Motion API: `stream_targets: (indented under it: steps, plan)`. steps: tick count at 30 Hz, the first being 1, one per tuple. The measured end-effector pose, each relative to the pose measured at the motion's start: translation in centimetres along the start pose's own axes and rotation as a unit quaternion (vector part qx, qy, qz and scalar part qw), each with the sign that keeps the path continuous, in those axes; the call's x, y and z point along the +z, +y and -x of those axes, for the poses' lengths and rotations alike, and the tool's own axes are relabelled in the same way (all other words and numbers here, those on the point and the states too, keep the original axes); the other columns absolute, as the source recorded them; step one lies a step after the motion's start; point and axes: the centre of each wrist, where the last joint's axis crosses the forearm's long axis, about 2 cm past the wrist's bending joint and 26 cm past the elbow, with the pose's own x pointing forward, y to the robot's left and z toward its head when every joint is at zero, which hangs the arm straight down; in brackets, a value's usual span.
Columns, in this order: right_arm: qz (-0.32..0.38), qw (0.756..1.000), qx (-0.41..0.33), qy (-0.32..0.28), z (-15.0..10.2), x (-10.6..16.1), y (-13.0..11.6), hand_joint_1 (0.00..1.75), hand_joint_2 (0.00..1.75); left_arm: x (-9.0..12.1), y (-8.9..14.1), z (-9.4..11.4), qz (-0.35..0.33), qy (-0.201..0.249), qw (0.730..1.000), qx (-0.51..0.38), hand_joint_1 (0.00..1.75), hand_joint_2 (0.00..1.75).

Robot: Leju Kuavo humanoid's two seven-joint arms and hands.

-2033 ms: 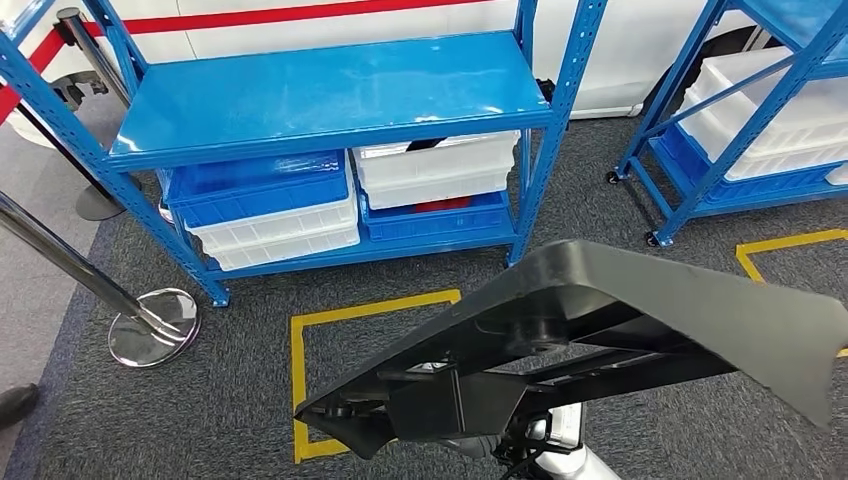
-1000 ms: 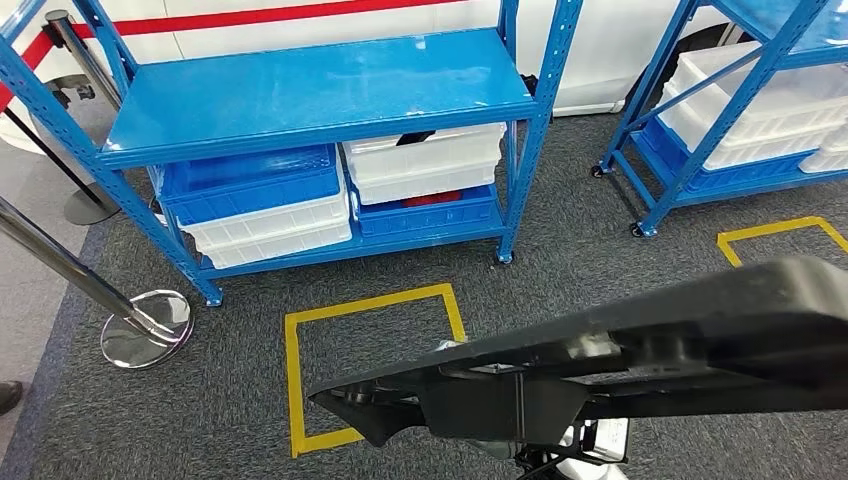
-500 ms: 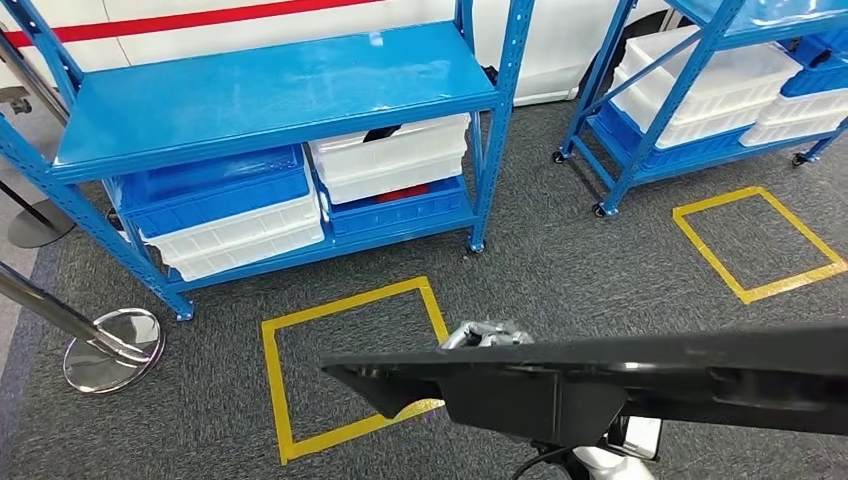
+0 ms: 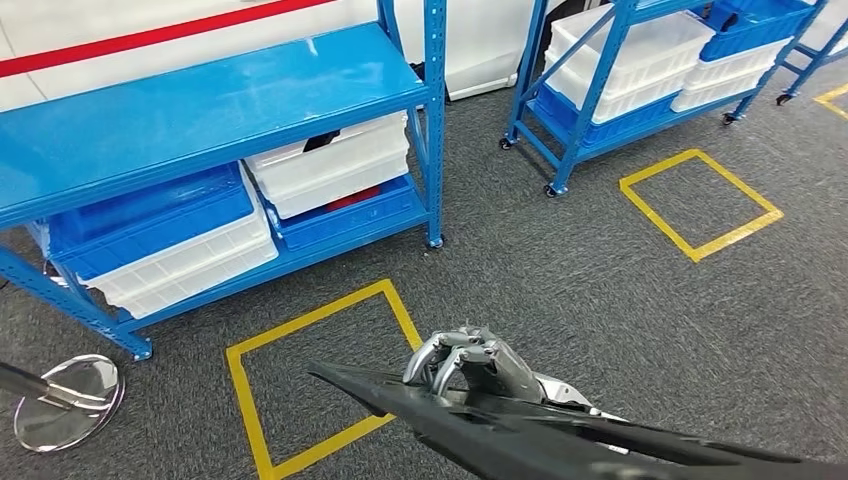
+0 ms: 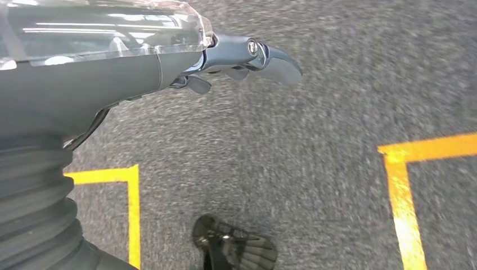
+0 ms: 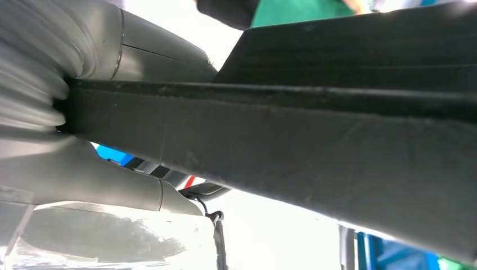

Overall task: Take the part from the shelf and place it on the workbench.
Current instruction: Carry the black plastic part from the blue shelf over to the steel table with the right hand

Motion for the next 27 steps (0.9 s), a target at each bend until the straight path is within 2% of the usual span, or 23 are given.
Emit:
stream_targets:
  steps: [7,16,23,27]
  plan:
    - [-0.018,1.0,0.005,0.009,0.2,-0.6,0.1,1.75,1.75,0.4,-1.2,-0.1,0.001,-0.001,1.0,0.001,0.0,1.75]
    - [-0.031,0.999,0.007,0.017,0.6,-0.9,-0.2,1.75,1.75,0.7,-1.7,0.1,0.005,0.006,1.0,0.004,0.0,1.75]
    - [-0.033,0.999,-0.012,0.005,1.7,-1.4,-0.9,1.75,1.75,0.6,-1.4,0.1,0.017,0.012,1.0,0.014,0.0,1.75]
    - [-0.02,0.999,-0.026,0.006,2.4,-1.0,-0.8,1.75,1.75,0.4,-0.6,0.5,0.014,0.038,0.999,0.006,0.0,1.75]
